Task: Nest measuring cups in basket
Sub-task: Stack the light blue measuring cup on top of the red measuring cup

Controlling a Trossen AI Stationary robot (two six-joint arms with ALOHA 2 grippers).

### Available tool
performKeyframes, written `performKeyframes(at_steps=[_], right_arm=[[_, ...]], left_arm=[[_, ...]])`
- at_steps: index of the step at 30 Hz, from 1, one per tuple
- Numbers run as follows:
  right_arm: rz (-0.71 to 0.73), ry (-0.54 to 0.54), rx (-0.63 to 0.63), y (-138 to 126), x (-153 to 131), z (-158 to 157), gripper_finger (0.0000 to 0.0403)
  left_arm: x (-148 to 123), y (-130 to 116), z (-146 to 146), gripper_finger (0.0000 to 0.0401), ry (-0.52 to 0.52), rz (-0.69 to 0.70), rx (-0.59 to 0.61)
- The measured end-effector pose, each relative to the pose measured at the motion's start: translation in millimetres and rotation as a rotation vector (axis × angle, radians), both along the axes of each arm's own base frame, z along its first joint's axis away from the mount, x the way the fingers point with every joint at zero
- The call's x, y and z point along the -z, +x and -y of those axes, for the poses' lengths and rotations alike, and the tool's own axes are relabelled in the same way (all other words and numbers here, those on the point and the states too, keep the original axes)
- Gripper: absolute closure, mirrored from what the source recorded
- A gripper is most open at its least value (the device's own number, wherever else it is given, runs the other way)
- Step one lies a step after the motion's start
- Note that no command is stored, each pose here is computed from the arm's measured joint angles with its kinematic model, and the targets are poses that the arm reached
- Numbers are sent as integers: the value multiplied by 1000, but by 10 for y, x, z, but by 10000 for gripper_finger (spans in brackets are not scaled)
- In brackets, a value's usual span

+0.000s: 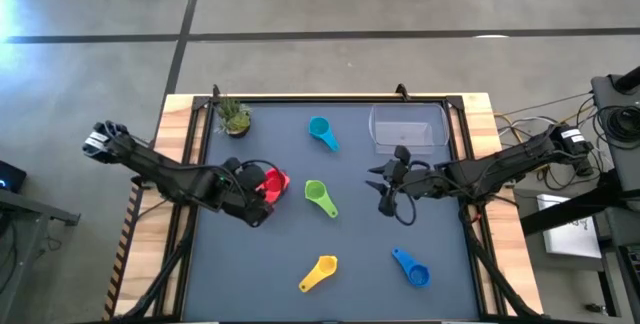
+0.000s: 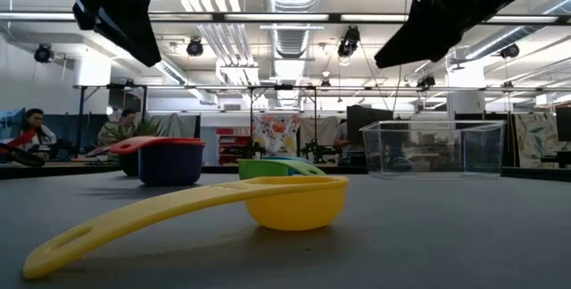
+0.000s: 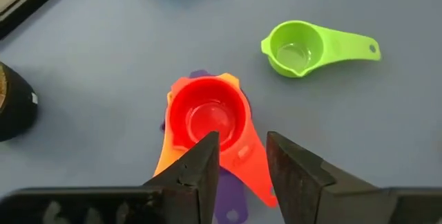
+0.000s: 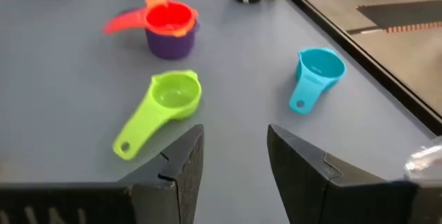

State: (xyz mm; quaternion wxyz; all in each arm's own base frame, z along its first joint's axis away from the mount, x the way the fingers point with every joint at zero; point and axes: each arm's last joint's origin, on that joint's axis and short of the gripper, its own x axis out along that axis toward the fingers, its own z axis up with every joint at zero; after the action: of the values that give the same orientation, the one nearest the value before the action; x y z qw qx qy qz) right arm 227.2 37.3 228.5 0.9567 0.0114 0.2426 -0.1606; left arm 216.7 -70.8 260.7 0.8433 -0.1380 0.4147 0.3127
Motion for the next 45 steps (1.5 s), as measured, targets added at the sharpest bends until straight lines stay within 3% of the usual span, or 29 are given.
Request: performKeyframes(at_steps=[6,10,17,21,28,33,40,45], right_arm=[[-46,-57,-4,-36,97,15,252],[-42,-113,74,-57,143,55,252],[-25,-126,232,-42,158,329,252],[-23,-113,281,-42,159,434,252],[-9,-87,302,-42,158,451,252],[26,-30,335,-40,156,451,252],[110,41,354,-16,119,423,252],[150,98,320,43,124,403,252]], left_arm=[[136,50,-14,323,110,83,-12],[207,132,-68,325,143,120,37],[-52,367,-245,364,221,304,317],[-140,304,-468,396,241,357,321],[-60,135,-697,400,214,504,376],[92,18,-750,401,209,573,351],[106,-78,-743,401,167,621,353],[100,-68,-742,401,220,597,395]])
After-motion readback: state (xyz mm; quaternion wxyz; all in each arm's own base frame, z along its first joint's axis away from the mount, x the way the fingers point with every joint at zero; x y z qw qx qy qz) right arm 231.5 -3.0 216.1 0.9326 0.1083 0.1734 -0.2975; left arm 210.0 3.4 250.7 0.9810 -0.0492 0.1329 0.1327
